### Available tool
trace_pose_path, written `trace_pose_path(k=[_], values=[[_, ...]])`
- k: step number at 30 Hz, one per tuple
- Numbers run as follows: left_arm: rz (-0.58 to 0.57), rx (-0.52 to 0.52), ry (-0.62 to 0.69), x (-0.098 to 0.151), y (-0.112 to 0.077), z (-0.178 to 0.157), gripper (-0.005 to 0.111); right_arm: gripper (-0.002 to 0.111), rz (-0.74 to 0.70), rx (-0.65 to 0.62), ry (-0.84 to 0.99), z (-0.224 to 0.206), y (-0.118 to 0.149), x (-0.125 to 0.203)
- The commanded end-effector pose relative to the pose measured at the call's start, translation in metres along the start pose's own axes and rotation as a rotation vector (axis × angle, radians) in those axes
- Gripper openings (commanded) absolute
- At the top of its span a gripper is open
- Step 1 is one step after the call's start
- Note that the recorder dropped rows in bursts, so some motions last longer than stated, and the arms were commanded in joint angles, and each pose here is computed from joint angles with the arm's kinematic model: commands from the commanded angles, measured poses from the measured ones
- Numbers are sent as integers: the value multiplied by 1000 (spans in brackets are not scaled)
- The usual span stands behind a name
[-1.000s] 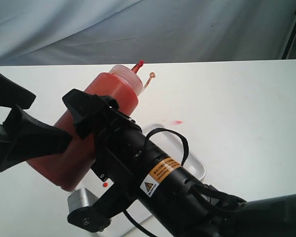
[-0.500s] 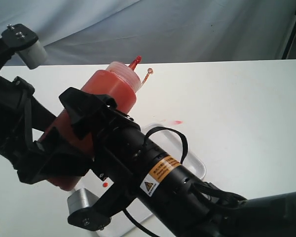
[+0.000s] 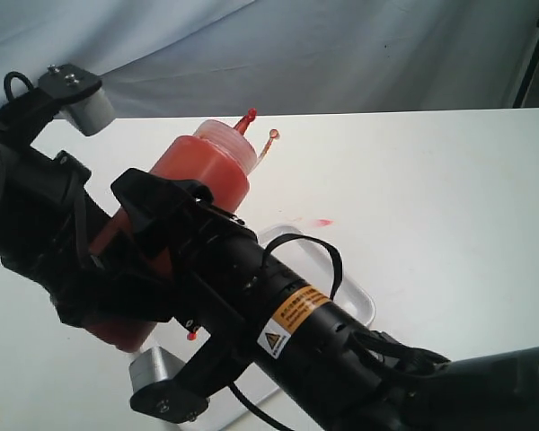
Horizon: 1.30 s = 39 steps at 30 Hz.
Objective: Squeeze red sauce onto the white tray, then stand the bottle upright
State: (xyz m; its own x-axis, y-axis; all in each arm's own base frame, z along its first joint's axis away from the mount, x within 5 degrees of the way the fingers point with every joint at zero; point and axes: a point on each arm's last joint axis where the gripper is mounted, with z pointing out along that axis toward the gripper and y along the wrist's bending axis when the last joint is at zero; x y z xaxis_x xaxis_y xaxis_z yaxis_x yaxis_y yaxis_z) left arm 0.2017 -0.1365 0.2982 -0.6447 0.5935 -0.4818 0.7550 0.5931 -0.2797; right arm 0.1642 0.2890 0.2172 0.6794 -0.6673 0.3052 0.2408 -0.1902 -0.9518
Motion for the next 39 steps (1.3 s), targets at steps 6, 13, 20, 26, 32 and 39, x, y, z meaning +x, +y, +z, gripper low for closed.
trace_pose_path(k=[6, 13, 20, 26, 32, 39], values=[[-49, 14, -39, -11, 9, 16, 17, 0, -31, 135, 15, -1, -18, 1], [-46, 25, -205, -31, 19, 32, 0, 0, 37, 138, 156, -2, -18, 14], [39, 67, -238, -40, 33, 63, 0, 0, 81, 119, 243, -3, -16, 22], [57, 94, -201, -37, 35, 72, 0, 0, 81, 119, 243, -3, -16, 22], [89, 82, -77, -27, 25, 50, 0, 0, 50, 150, 195, -3, -19, 18], [30, 75, 82, -8, 15, 33, 0, 0, 1, 225, 134, -3, -26, 12]])
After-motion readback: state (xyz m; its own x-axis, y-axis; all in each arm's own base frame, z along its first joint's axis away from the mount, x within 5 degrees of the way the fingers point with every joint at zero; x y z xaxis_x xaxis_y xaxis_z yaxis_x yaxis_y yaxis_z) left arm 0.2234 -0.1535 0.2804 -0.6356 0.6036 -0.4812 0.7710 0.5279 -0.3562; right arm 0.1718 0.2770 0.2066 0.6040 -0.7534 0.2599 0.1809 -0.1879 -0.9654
